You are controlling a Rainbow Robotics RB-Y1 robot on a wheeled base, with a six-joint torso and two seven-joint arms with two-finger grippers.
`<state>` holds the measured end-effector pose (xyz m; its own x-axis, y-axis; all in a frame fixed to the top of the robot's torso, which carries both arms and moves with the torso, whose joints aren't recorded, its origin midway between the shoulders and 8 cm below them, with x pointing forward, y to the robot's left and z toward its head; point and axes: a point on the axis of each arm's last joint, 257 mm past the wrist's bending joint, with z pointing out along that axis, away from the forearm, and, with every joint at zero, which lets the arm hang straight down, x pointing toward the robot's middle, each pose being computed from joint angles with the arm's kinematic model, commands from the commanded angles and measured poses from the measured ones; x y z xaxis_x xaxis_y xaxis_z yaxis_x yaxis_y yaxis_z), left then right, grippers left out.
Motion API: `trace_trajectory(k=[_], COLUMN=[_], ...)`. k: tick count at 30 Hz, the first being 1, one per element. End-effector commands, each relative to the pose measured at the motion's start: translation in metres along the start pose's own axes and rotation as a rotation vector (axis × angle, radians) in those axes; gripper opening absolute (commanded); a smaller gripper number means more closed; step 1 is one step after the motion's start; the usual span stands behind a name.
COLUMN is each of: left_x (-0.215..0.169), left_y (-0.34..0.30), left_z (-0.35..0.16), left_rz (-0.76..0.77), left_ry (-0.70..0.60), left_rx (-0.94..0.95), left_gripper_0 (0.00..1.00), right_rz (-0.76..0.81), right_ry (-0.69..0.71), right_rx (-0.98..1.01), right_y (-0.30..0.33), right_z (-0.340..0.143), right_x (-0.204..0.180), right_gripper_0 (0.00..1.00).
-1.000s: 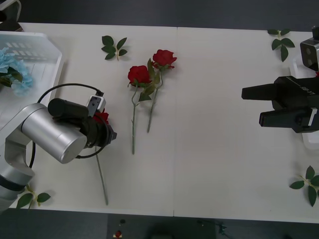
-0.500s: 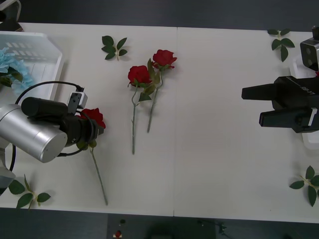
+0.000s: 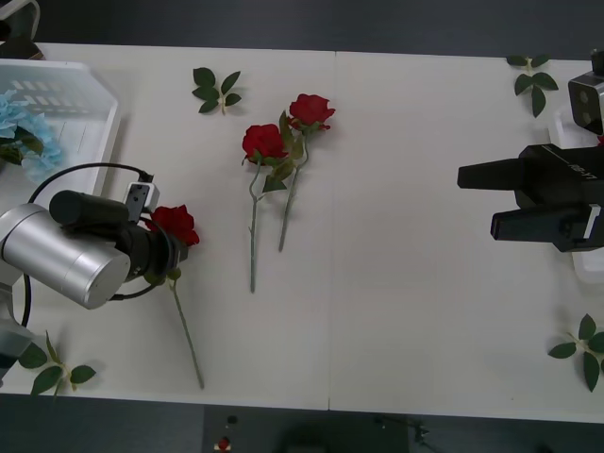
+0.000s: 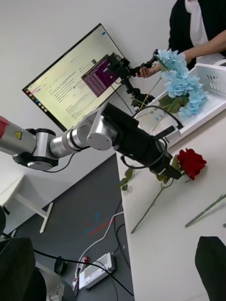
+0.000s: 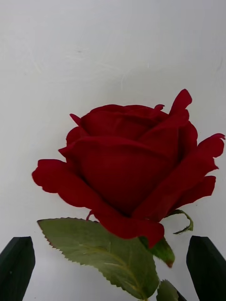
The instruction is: Put the red flowers into the right box and the blue flowers into the left box
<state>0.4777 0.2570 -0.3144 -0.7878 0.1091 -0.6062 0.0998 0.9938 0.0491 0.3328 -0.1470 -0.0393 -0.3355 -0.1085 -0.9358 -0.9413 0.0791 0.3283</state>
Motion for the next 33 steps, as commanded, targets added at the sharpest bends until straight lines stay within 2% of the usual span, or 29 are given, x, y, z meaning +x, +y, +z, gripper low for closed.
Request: trace_trajectory(k=[1, 4, 10, 16, 21, 26, 33], left_x=[0.0, 0.002, 0.002, 0.001, -0.018, -0.046, -0.077], left_y=[-0.009, -0.01, -0.015, -0.02, -0.041, -0.064, -0.093], left_z=[0.005, 0.01, 0.015, 0.015, -0.005, -0.057, -0.119], left_rz=[0.012, 0.017, 0.077, 0.09, 0.066, 0.01, 0.015], left_ry=[-0.01, -0.008, -0.029, -0.033, -0.066, -0.092, -0.169], left_rx=[0.018, 0.017, -0.014, -0.008, 0.073, 0.203, 0.366], left_gripper_0=[0.79, 0.49, 0.03, 0.0, 0.0, 0.0, 0.0], right_rz=[-0.015, -0.015, -0.015, -0.015, -0.015, -0.015, -0.015], right_ry=[0.009, 0.009, 0.009, 0.009, 0.009, 0.009, 0.009], right_rx=[-0.01, -0.01, -0.01, -0.01, -0.01, -0.01, -0.01], right_y=[0.007, 0.007, 0.007, 0.007, 0.007, 0.007, 0.007], right_z=[0.002, 0.002, 0.002, 0.002, 0.002, 0.002, 0.002], right_x=[-0.005, -0.005, -0.005, -0.005, -0.005, -0.005, -0.005], right_gripper_0=[1.0, 1.0, 1.0, 1.0, 1.0, 1.0, 1.0])
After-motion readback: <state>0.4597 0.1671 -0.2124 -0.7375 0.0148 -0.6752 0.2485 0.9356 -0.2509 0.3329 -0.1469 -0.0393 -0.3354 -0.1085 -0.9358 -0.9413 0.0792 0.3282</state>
